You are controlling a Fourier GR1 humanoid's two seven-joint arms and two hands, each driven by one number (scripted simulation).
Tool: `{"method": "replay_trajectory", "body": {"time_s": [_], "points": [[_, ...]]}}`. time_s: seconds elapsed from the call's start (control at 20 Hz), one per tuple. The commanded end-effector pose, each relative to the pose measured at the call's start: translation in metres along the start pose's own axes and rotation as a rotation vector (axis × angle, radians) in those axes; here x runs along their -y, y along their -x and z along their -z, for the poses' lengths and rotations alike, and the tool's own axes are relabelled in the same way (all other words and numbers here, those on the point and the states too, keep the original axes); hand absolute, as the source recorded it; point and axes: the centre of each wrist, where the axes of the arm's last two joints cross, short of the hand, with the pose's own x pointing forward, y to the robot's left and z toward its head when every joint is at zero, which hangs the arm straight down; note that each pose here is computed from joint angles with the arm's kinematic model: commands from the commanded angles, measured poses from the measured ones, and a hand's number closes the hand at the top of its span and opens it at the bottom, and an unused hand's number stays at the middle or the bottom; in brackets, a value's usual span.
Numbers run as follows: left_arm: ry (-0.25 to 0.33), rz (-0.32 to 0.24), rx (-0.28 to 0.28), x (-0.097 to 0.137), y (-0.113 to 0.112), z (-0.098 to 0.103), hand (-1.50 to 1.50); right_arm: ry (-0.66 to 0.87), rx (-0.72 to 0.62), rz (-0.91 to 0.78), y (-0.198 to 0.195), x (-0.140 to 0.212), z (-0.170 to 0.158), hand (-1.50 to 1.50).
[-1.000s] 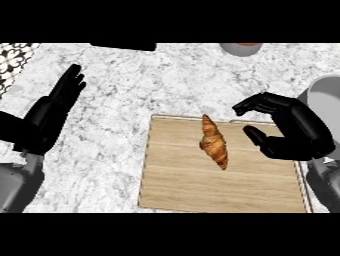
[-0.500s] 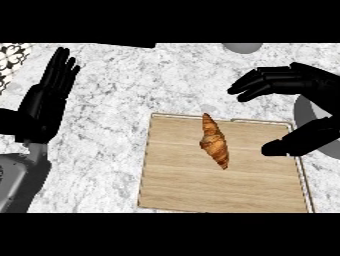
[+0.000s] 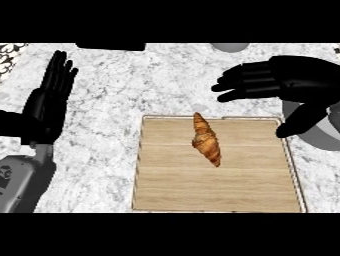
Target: Pick the croissant from the tray and place it in the pot
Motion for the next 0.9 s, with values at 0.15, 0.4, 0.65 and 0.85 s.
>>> {"method": "replay_trajectory", "body": {"time_s": [0.15,0.4,0.65,0.85], "points": [[-0.040,0.002,-0.023,-0.008,0.009,-0.006,0.00,-0.223,0.038,-0.122,0.013,-0.027,0.058,-1.50],[-0.056,0.012,-0.002,-0.021,0.006,-0.009,0.00,-0.291,-0.015,-0.126,-0.004,-0.034,0.076,-1.50],[-0.056,0.018,-0.031,-0.030,-0.001,-0.003,0.00,-0.341,-0.092,-0.124,0.010,-0.051,0.086,-1.50],[-0.065,0.011,-0.026,-0.027,0.006,-0.007,0.00,-0.381,-0.106,-0.123,0.012,-0.081,0.094,-1.50]]}}
